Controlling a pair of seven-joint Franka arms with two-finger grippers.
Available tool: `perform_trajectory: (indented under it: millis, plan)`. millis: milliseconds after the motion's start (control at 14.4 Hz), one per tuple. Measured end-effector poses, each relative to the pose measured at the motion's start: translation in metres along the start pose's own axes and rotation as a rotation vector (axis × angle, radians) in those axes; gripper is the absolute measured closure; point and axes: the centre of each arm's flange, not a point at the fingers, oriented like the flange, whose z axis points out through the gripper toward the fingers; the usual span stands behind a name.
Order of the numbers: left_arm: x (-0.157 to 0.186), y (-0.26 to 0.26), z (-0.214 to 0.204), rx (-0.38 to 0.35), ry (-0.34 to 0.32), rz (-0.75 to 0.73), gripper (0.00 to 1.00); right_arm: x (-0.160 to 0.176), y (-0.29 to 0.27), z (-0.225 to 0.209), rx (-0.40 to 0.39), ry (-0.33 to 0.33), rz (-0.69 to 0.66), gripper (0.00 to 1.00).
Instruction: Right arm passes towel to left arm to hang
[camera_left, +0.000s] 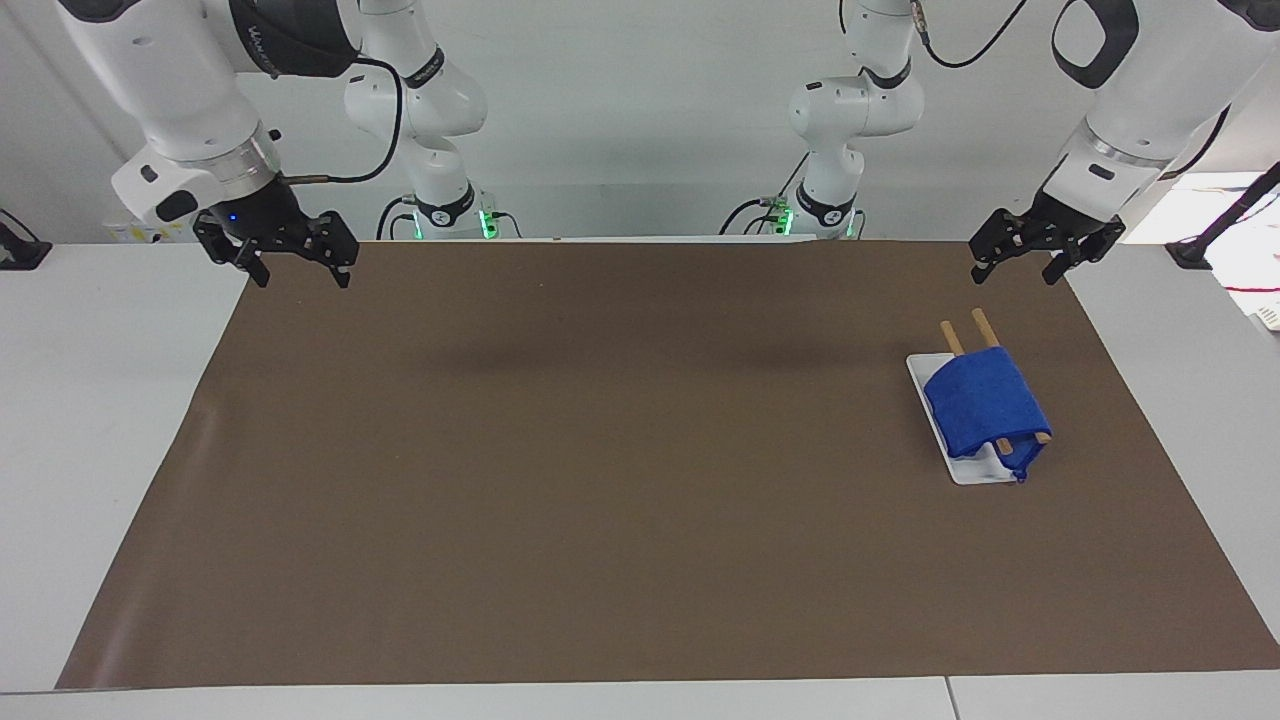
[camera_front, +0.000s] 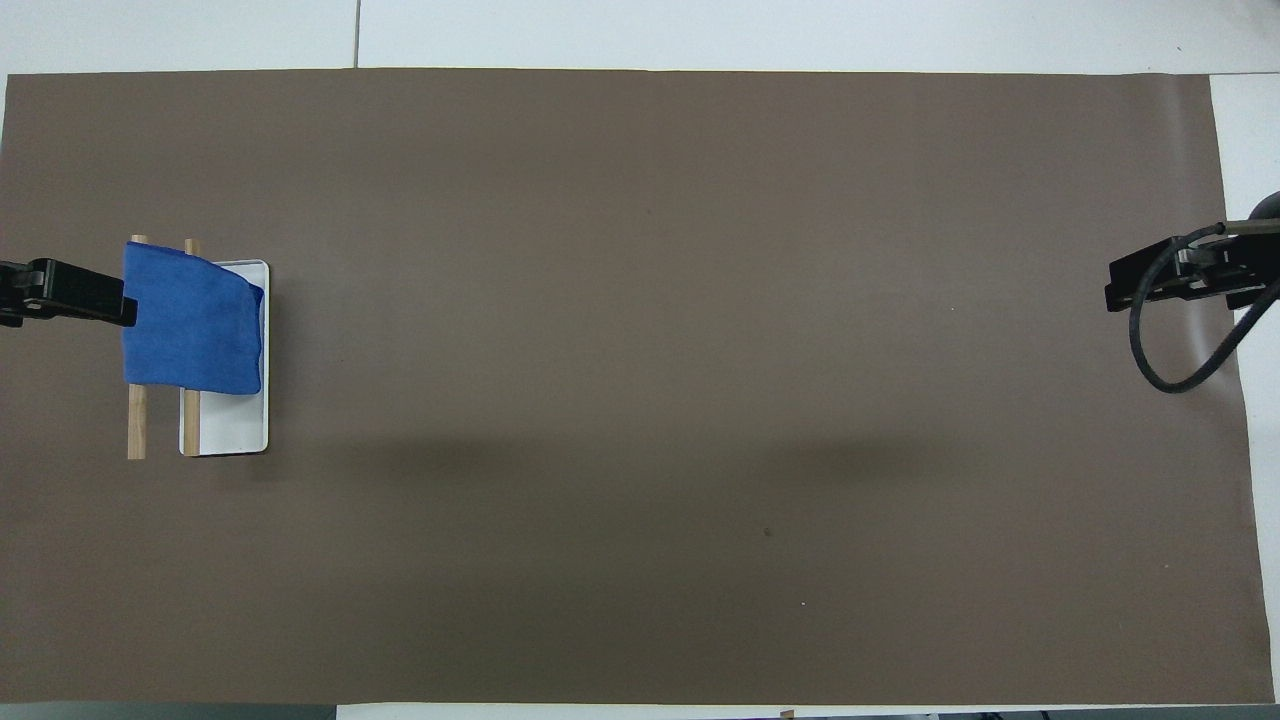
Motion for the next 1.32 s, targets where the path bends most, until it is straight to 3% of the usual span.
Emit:
perform_trajectory:
  millis: [1318]
  plan:
    - [0.0,-0.0003,0.0,0.0,0.0,0.0,0.0,-0.0028,0.0045,0.0014,0.001,-0.004,0.008,0.0]
